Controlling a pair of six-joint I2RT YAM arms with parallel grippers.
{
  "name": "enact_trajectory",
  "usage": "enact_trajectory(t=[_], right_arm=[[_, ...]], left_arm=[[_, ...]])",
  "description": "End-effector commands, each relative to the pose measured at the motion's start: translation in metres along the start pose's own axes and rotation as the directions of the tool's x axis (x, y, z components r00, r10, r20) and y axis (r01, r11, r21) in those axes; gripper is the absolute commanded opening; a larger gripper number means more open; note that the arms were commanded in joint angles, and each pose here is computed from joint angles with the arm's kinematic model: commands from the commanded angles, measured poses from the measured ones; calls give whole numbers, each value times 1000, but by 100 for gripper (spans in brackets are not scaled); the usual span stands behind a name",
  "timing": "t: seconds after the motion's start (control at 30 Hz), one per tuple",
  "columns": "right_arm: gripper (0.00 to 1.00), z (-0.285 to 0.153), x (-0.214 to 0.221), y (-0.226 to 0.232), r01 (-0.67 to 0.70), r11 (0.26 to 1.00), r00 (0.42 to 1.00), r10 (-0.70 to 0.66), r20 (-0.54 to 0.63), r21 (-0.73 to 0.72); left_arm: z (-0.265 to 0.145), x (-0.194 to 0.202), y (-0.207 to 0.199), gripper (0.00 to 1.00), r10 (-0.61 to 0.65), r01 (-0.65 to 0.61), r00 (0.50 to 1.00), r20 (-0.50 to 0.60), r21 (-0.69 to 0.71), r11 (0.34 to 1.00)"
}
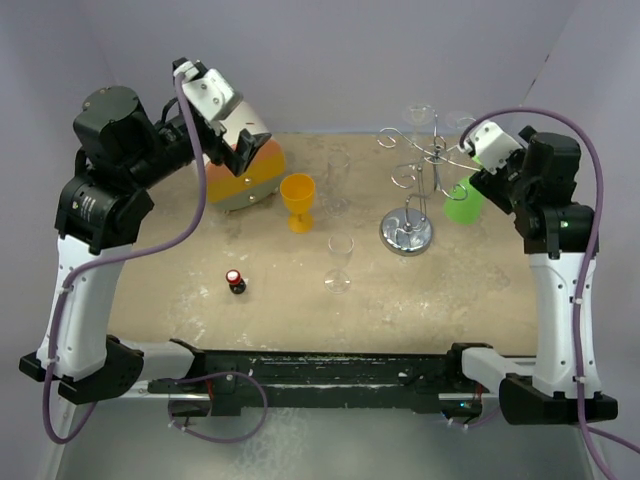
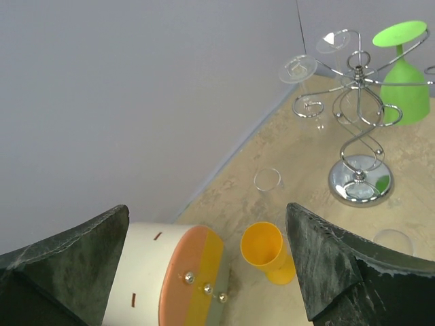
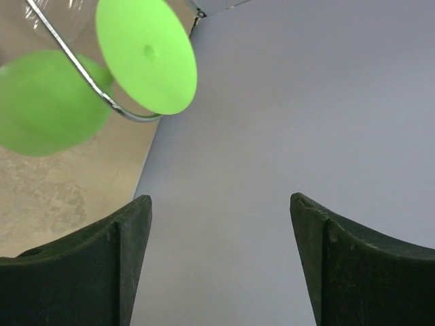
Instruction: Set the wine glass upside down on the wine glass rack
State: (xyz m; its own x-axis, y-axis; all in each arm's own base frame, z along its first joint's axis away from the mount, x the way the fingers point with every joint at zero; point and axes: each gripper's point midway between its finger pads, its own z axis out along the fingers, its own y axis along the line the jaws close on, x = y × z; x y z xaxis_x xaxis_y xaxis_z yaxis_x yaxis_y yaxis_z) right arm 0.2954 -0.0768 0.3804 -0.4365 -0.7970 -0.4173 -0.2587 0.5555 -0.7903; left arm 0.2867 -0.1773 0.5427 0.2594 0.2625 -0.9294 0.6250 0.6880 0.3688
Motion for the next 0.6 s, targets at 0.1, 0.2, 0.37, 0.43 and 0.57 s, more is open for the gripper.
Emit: enact_trajectory(t=[0.1,0.2,0.37,0.43,0.57], right_arm=[[85,-26,-11,-37,-177,977,984,172,57,118],[88,-31,-12,-45,-220,965,974,210,85,143],[97,-44,-22,-55,-328,935,938,305,166,133],[100,-51,-32,-57,-369,925,913,342,225,90],[100,-65,-51,-55,-406,914,864,388,320,-13]], left_arm=[[11,40,-16,99,39,-30,995,-94,93,995],[17,66,-27,100,64,-41,987,-151,150,988],[25,101,-58,100,88,-24,972,-220,282,959],[31,113,-78,99,64,26,967,-247,345,938],[42,135,-121,95,-50,187,951,-305,441,878]])
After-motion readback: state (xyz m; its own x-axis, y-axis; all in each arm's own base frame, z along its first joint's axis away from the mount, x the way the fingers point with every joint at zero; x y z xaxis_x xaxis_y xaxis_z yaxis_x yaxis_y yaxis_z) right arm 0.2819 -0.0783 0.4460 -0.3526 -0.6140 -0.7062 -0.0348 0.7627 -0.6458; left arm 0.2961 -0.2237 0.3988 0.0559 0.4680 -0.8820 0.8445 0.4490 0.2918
